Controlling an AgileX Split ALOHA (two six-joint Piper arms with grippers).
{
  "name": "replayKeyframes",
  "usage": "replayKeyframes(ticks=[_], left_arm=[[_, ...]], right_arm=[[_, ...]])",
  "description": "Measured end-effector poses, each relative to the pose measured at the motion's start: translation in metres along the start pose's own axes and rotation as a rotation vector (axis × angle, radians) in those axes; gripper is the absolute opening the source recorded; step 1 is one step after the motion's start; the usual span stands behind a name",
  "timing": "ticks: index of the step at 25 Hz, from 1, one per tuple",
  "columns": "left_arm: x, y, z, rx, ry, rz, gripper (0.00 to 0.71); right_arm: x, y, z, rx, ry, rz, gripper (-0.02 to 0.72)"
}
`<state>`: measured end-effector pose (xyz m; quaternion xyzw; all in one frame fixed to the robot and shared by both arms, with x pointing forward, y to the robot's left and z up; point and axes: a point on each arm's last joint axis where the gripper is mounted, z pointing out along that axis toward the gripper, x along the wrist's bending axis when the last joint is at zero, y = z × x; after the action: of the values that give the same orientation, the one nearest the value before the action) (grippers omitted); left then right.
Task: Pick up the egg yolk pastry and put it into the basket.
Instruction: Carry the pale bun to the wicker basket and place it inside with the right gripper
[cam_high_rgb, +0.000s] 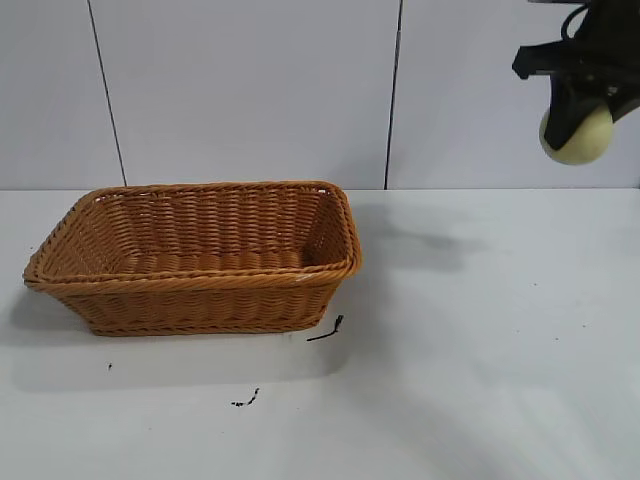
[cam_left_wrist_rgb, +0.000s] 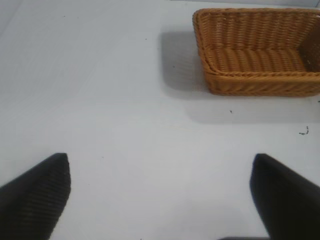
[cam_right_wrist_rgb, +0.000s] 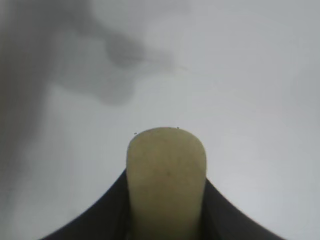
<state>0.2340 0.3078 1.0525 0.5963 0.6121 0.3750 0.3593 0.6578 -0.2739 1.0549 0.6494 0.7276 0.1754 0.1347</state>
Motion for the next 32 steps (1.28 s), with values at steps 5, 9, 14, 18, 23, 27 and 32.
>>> replayKeyframes(ticks=[5, 9, 14, 18, 23, 27, 32], left_arm=[[0.000, 0.000, 0.000, 0.000, 0.000, 0.000, 0.696], [0.000, 0.000, 0.000, 0.000, 0.000, 0.000, 0.696], [0.000, 0.000, 0.000, 0.000, 0.000, 0.000, 0.696], [0.000, 0.000, 0.000, 0.000, 0.000, 0.000, 0.696], [0.000, 0.000, 0.000, 0.000, 0.000, 0.000, 0.696], [0.000, 0.000, 0.000, 0.000, 0.000, 0.000, 0.696], [0.000, 0.000, 0.000, 0.000, 0.000, 0.000, 0.696]], right_arm=[[0.048, 0.031, 0.009, -0.008, 0.050, -0.107, 0.178], [0.109, 0.044, 0.016, -0.019, 0.109, -0.221, 0.178], [0.187, 0.038, 0.019, -0.039, 0.185, -0.357, 0.178], [0.240, 0.020, 0.036, -0.028, 0.235, -0.442, 0.178], [0.278, 0.005, 0.075, -0.062, 0.267, -0.478, 0.178], [0.284, -0.004, 0.114, -0.046, 0.258, -0.472, 0.178], [0.284, -0.016, 0.147, 0.011, 0.245, -0.471, 0.223]])
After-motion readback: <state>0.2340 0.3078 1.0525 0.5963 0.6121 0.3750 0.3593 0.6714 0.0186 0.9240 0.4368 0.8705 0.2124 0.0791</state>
